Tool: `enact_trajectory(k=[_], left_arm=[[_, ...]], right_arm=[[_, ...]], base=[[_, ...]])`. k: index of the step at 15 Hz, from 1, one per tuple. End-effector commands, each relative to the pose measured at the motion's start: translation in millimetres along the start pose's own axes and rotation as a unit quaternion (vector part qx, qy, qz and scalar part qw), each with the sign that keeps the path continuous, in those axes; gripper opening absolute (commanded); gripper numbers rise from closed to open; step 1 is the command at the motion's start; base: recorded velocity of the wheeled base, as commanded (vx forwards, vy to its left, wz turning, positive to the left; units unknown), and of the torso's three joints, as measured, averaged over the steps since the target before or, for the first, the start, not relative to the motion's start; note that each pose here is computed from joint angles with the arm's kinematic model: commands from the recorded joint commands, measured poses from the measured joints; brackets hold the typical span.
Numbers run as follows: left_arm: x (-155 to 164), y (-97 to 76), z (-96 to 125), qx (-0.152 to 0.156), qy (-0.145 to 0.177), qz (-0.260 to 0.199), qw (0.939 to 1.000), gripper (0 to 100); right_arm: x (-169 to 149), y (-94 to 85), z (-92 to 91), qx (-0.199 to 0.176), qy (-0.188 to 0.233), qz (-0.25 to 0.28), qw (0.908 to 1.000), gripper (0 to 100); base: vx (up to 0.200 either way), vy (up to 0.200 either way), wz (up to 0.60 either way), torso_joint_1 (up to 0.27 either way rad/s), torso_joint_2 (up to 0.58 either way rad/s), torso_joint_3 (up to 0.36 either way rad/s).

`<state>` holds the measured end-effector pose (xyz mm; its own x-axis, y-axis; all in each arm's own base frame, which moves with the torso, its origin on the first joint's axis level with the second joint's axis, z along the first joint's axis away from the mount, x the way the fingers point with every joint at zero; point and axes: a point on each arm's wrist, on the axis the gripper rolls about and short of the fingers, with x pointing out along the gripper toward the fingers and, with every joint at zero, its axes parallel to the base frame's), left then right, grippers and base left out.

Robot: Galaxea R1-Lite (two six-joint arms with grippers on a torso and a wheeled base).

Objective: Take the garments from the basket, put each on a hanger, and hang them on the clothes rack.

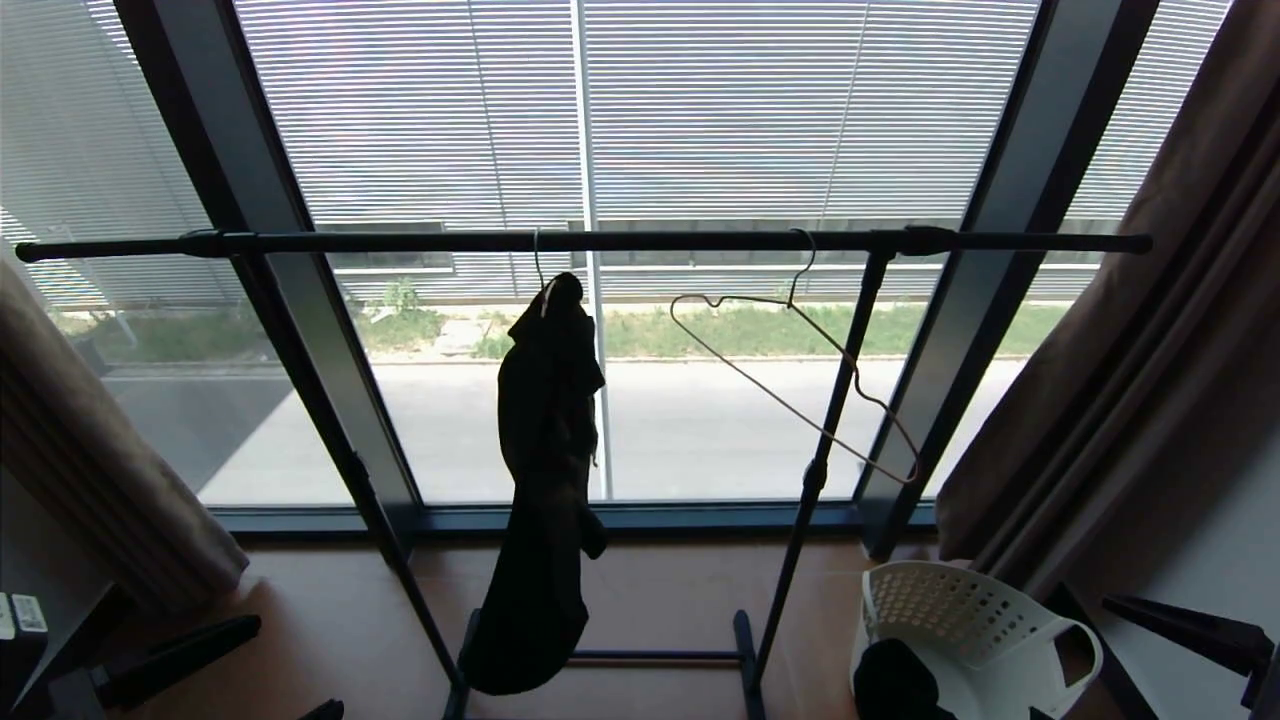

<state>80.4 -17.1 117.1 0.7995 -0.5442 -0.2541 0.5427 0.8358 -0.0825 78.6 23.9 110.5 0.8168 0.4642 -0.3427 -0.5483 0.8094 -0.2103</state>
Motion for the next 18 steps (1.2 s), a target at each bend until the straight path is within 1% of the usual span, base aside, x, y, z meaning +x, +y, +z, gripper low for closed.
enact_trajectory(k=[1,2,3,4,5,6,7,8,10,11,12,13,14,15,16,17,18], left_arm=[[-19.3,-9.8,-1.2,0.016,-0.042,0.01,0.9989,100],[-23.8,-12.0,-3.0,0.016,-0.047,0.013,0.9987,100],[-31.9,-17.0,-9.8,0.016,-0.047,0.015,0.9987,100],[-37.6,-20.5,-16.2,0.018,-0.043,0.017,0.9988,100],[-42.3,-23.1,-21.2,0.023,-0.042,0.026,0.9985,100],[-44.4,-23.3,-25.7,0.02,-0.032,0.052,0.9979,100],[-45.6,-23.5,-29.8,0.016,-0.02,0.068,0.9974,100],[-49.4,-25.9,-34.9,0.016,-0.019,0.074,0.997,100],[-56.0,-30.3,-43.1,0.032,-0.024,0.079,0.9961,100],[-58.8,-31.8,-47.7,0.041,-0.023,0.096,0.9943,100],[-64.3,-35.1,-57.7,0.043,-0.024,0.126,0.9908,100],[-66.0,-35.7,-59.4,0.046,-0.031,0.147,0.9876,100],[-68.3,-36.2,-61.2,0.049,-0.041,0.187,0.9802,100],[-71.1,-37.5,-64.0,0.05,-0.051,0.22,0.9729,100],[-73.8,-39.2,-66.9,0.049,-0.063,0.236,0.9685,100],[-73.9,-38.8,-66.9,0.045,-0.064,0.243,0.967,100],[-74.1,-38.6,-67.2,0.032,-0.066,0.247,0.9662,100]], right_arm=[[-45.6,21.1,-27.0,-0.016,-0.013,-0.045,0.9988,100],[-46.7,21.5,-31.6,-0.011,0.011,-0.069,0.9975,100],[-48.6,22.2,-38.3,-0.005,0.048,-0.105,0.9933,100],[-50.2,22.7,-40.3,-0.001,0.053,-0.12,0.9914,100],[-51.1,22.9,-40.3,0.01,0.047,-0.124,0.9912,100],[-51.7,23.2,-40.5,0.024,0.042,-0.125,0.9909,100],[-51.7,23.2,-40.5,0.034,0.041,-0.126,0.9906,100],[-51.9,23.2,-40.6,0.041,0.04,-0.128,0.9902,100],[-54.1,23.4,-41.4,0.054,0.033,-0.148,0.987,100],[-54.9,23.1,-41.8,0.058,0.033,-0.16,0.9848,100],[-57.5,23.1,-42.5,0.068,0.024,-0.185,0.98,100],[-59.2,23.2,-42.9,0.073,0.018,-0.199,0.9771,100],[-61.5,23.4,-43.7,0.073,0.011,-0.219,0.973,100],[-64.9,23.9,-44.7,0.073,-0.002,-0.244,0.967,100],[-69.3,25.2,-46.6,0.078,-0.022,-0.266,0.9605,100],[-71.5,26.1,-47.5,0.084,-0.036,-0.271,0.9582,100],[-78.1,29.2,-50.1,0.092,-0.082,-0.28,0.9522,100]], base=[[0.0,0.0,0.0,0.0,0.0,0.0],[0.0,0.0,0.0,0.0,0.0,0.0],[0.0,0.0,0.0,0.0,0.0,0.0],[0.0,0.0,0.0,0.0,0.0,0.0],[0.0,0.0,0.0,0.0,0.0,0.0],[0.0,0.0,0.0,0.0,0.0,0.0],[0.0,0.0,0.0,0.0,0.0,0.0],[0.0,0.0,0.0,0.0,0.0,0.0],[0.0,0.0,0.0,0.0,0.0,0.0],[0.0,0.0,0.0,0.0,0.0,0.0],[0.0,0.0,0.0,0.0,0.0,0.0],[0.0,0.0,0.0,0.0,0.0,0.0],[0.0,0.0,0.0,0.0,0.0,0.0],[0.0,0.0,0.0,0.0,0.0,0.0],[0.0,0.0,0.0,0.0,0.0,0.0],[0.0,0.0,0.0,0.0,0.0,0.0],[0.0,0.0,0.0,0.0,0.0,0.0]])
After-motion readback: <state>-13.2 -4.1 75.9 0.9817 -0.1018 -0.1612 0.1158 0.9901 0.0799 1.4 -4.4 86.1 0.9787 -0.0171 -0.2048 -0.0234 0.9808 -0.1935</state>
